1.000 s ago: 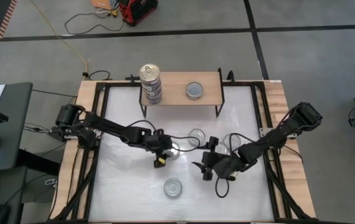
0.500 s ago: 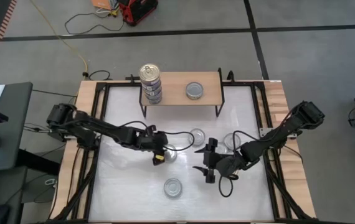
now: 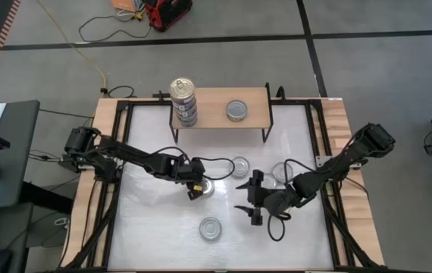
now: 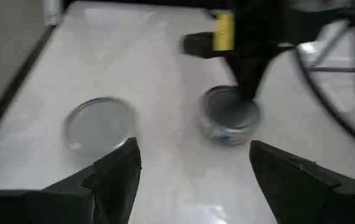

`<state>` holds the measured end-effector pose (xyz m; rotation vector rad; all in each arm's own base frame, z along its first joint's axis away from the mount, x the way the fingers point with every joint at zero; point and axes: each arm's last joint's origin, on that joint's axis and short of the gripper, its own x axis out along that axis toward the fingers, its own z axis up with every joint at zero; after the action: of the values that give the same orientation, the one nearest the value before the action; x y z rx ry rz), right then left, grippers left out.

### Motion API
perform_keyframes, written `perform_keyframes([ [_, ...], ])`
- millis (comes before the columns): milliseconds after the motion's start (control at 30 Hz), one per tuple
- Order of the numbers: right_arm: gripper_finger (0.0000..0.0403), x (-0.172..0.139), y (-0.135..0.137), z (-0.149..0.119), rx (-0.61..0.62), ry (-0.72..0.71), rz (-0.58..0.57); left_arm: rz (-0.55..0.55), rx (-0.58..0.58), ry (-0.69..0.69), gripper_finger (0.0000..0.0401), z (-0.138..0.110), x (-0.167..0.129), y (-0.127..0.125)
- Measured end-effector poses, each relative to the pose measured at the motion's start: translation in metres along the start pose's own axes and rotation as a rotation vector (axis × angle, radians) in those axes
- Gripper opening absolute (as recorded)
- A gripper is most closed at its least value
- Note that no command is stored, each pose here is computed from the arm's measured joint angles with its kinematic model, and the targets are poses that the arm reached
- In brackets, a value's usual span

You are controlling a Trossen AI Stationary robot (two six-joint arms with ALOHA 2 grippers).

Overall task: Stack canned seafood by type on shelf
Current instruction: Stack the green tuna can on top of the other green tuna can on the shelf

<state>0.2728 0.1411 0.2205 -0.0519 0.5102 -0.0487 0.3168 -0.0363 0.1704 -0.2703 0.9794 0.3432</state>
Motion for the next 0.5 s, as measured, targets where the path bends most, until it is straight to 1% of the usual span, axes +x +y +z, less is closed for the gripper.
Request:
perform_keyframes([
  [67, 0.0328, 0.005, 0.0, -0.002, -0.009, 0.01, 0.029, 0.0, -0.004, 0.011, 0.0013, 0.0, 0.0, 0.001],
  [100, 0.0328, 0.007, 0.0, -0.003, -0.024, 0.019, 0.03, -0.002, -0.006, 0.012, 0.0008, 0.0, 0.0, 0.001],
  [300, 0.0322, 0.033, -0.001, -0.016, -0.115, 0.049, -0.006, -0.001, -0.017, 0.011, 0.0001, 0.002, 0.001, 0.004],
  [500, 0.032, 0.051, -0.004, -0.016, -0.129, 0.079, -0.035, -0.013, -0.019, 0.03, 0.0, 0.003, 0.003, 0.009],
])
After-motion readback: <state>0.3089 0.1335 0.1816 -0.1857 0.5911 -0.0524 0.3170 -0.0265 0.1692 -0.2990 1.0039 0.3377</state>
